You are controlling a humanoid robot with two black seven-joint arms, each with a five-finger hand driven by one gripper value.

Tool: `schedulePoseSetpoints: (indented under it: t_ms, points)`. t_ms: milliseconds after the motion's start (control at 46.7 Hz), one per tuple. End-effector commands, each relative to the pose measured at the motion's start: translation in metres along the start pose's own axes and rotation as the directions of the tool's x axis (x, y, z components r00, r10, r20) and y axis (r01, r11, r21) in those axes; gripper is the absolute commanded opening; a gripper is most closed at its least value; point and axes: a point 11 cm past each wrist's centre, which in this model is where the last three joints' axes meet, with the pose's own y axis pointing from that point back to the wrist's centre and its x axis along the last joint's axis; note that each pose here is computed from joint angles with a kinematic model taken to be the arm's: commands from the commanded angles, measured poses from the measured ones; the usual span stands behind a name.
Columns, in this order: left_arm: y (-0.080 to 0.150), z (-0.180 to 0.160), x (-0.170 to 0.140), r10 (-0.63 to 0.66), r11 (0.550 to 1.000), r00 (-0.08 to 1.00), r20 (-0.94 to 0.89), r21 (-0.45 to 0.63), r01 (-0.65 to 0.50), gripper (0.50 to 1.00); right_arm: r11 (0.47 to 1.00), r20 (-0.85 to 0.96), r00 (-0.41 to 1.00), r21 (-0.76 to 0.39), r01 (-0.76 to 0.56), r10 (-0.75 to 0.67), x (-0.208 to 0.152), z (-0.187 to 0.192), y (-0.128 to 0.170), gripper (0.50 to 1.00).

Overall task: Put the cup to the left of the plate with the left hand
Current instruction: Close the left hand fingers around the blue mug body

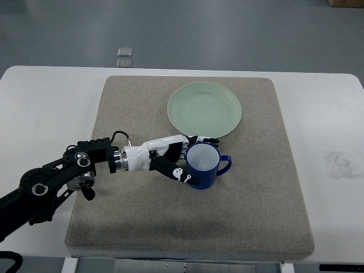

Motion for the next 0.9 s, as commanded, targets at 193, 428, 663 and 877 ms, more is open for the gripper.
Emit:
schedulePoseSetpoints:
  t_ms: [193,428,663,877]
  points:
    - [-0.0003,0.0074,-0.0005,-0.002,0.998,1.0,0.0,-0.064,0.002,0.99,1.0,0.0,1.0,0.0,-0.001,0.001,0.0002,0.0,0.0,0.932]
    - [-0.0001,0.0071,-0.0003,-0.001,0.998,1.0,0.001,-0.064,0.001,0.996,1.0,0.0,1.0,0.0,0.0,0.0,0.0,0.0,0.0,0.932]
    - [-0.0001,0.007,-0.0003,-0.001,0.998,1.0,0.002,-0.063,0.001,0.994,1.0,0.0,1.0,0.0,0.0,0.0,0.0,0.0,0.0,0.932]
    - [-0.0002,0.0066,-0.0007,-0.003,0.998,1.0,0.003,-0.061,0.003,0.992,1.0,0.0,1.0,0.0,0.0,0.0,0.0,0.0,0.0,0.932]
